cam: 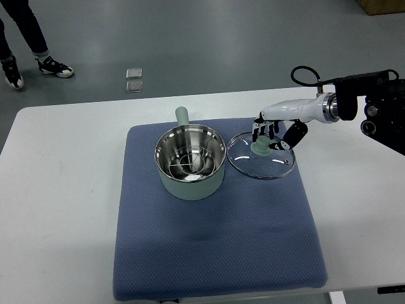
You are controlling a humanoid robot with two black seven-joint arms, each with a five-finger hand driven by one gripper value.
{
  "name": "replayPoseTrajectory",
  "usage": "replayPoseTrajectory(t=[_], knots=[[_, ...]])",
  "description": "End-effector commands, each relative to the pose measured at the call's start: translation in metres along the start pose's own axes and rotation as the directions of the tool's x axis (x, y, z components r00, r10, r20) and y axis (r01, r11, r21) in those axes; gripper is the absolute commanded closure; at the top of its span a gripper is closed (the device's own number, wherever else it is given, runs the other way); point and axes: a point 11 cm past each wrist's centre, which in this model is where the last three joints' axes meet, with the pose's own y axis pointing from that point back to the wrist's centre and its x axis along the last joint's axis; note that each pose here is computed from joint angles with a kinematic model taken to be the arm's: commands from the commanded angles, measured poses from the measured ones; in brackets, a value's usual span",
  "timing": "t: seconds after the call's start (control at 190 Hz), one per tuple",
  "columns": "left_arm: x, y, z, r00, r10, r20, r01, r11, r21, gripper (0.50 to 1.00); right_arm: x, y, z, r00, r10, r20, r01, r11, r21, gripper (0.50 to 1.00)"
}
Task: Open lid and place right of pot
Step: 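Release the lid and withdraw the right hand away from the pot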
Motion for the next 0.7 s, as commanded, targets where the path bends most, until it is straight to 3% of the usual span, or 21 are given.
replayPoseTrajectory(t=[0.0,0.189,0.194,0.357,0.504,0.551,0.556,0.567,0.619,0.672,0.677,0.693], knots=[[0.000,0.000,0.000,1.000,0.000,0.000,0.000,1.000,0.000,0.500,0.001,-0.004,-0.003,0.999,0.034,0.020,-0.034,0.999,0.017,0.587],[0.000,0.000,0.000,1.000,0.000,0.000,0.000,1.000,0.000,0.500,0.005,-0.006,-0.003,0.991,0.084,0.106,-0.088,0.995,0.038,0.576],[0.000,0.000,0.000,1.000,0.000,0.000,0.000,1.000,0.000,0.500,0.005,-0.011,-0.003,0.979,0.101,0.176,-0.111,0.993,0.051,0.576],[0.000,0.000,0.000,1.000,0.000,0.000,0.000,1.000,0.000,0.500,0.012,-0.020,0.008,0.866,0.174,0.469,-0.226,0.973,0.056,0.576],[0.000,0.000,0.000,1.000,0.000,0.000,0.000,1.000,0.000,0.500,0.017,-0.014,0.036,0.591,0.210,0.779,-0.328,0.945,-0.006,0.576],[0.000,0.000,0.000,1.000,0.000,0.000,0.000,1.000,0.000,0.500,0.017,-0.014,0.036,0.591,0.210,0.779,-0.328,0.945,-0.006,0.576],[0.000,0.000,0.000,1.000,0.000,0.000,0.000,1.000,0.000,0.500,0.020,-0.015,0.039,0.463,0.195,0.865,-0.363,0.932,-0.016,0.576],[0.000,0.000,0.000,1.000,0.000,0.000,0.000,1.000,0.000,0.500,0.021,-0.015,0.040,0.433,0.191,0.881,-0.371,0.928,-0.019,0.576],[0.000,0.000,0.000,1.000,0.000,0.000,0.000,1.000,0.000,0.500,0.022,-0.015,0.043,0.316,0.159,0.935,-0.396,0.918,-0.023,0.576],[0.000,0.000,0.000,1.000,0.000,0.000,0.000,1.000,0.000,0.500,0.022,-0.015,0.043,0.316,0.159,0.935,-0.396,0.918,-0.023,0.576],[0.000,0.000,0.000,1.000,0.000,0.000,0.000,1.000,0.000,0.500,0.019,-0.014,0.048,0.211,0.137,0.968,-0.412,0.910,-0.039,0.574],[0.000,0.000,0.000,1.000,0.000,0.000,0.000,1.000,0.000,0.500,0.019,-0.014,0.048,0.192,0.129,0.973,-0.415,0.909,-0.039,0.574]])
